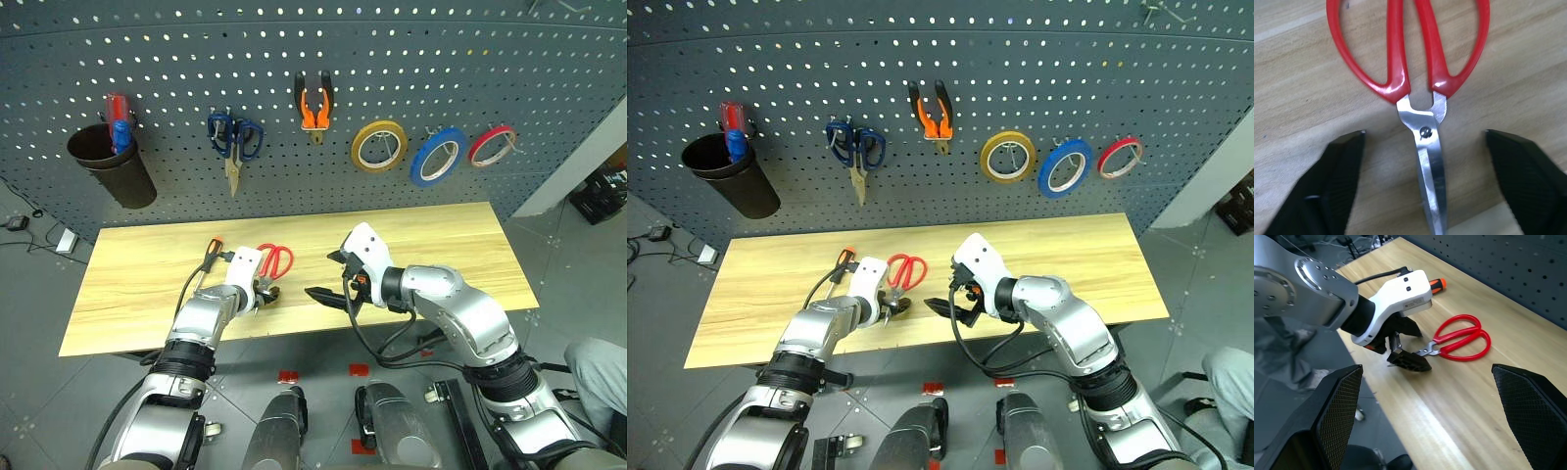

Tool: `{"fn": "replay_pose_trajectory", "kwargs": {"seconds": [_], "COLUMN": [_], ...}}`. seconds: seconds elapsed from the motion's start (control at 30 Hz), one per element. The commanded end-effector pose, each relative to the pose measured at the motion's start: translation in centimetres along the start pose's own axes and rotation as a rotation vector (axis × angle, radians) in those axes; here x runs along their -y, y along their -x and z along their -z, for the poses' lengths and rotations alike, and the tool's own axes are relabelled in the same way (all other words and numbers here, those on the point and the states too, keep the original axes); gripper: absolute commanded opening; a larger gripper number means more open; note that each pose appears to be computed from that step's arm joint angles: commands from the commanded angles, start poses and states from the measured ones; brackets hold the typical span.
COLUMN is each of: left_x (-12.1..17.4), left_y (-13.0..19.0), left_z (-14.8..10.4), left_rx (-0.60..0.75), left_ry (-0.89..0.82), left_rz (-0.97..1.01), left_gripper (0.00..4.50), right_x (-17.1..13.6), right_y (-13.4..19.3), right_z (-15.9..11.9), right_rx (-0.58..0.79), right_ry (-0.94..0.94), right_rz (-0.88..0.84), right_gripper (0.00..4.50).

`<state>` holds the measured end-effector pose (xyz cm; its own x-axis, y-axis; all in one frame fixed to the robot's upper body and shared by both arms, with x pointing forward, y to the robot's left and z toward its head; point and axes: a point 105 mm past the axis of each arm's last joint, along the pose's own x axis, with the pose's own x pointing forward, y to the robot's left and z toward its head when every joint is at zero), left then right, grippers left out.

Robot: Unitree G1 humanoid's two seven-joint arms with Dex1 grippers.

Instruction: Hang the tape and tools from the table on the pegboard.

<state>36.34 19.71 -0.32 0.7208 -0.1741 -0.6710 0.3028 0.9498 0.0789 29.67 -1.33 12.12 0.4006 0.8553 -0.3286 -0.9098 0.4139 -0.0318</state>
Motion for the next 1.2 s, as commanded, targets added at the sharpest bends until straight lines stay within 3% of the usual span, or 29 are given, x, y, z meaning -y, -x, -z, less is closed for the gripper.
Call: {"fn": "replay_pose_trajectory", "kwargs": {"seconds": [0.03,0.23,0.3,0.5,0.73,0.87,1.03,1.2], "left_x": [-0.1,0.0,0.0,-1.1,-2.5,-2.3,-0.4,-1.5], "left_y": [-0.1,-0.3,-0.3,0.5,3.7,6.8,12.2,14.8], "left_z": [0.8,1.2,1.2,0.6,0.3,-1.6,-3.2,-4.6], "left_rx": [-0.023,-0.022,-0.012,0.044,0.168,0.362,0.622,0.721], "left_ry": [-0.013,0.004,0.007,0.005,-0.077,-0.091,-0.254,-0.295], "left_rz": [0.0,-0.003,-0.002,-0.033,-0.119,-0.187,-0.293,-0.47], "left_gripper": [2.68,0.71,0.35,0.35,0.35,0.35,0.35,0.35], "right_x": [-0.4,0.0,-0.1,-0.5,-1.0,-1.1,-1.7,-0.3], "right_y": [0.3,0.2,0.1,0.2,1.0,1.6,2.2,2.2], "right_z": [-0.7,-0.6,-0.6,-0.7,-1.4,-2.2,-3.8,-6.4], "right_rx": [0.022,0.009,0.008,0.007,0.02,0.042,0.126,0.273], "right_ry": [0.055,0.11,0.123,0.172,0.249,0.326,0.387,0.404], "right_rz": [-0.045,-0.041,-0.044,-0.064,-0.078,-0.062,-0.023,0.108], "right_gripper": [4.5,4.5,4.5,4.5,4.5,4.5,4.5,4.5]}}
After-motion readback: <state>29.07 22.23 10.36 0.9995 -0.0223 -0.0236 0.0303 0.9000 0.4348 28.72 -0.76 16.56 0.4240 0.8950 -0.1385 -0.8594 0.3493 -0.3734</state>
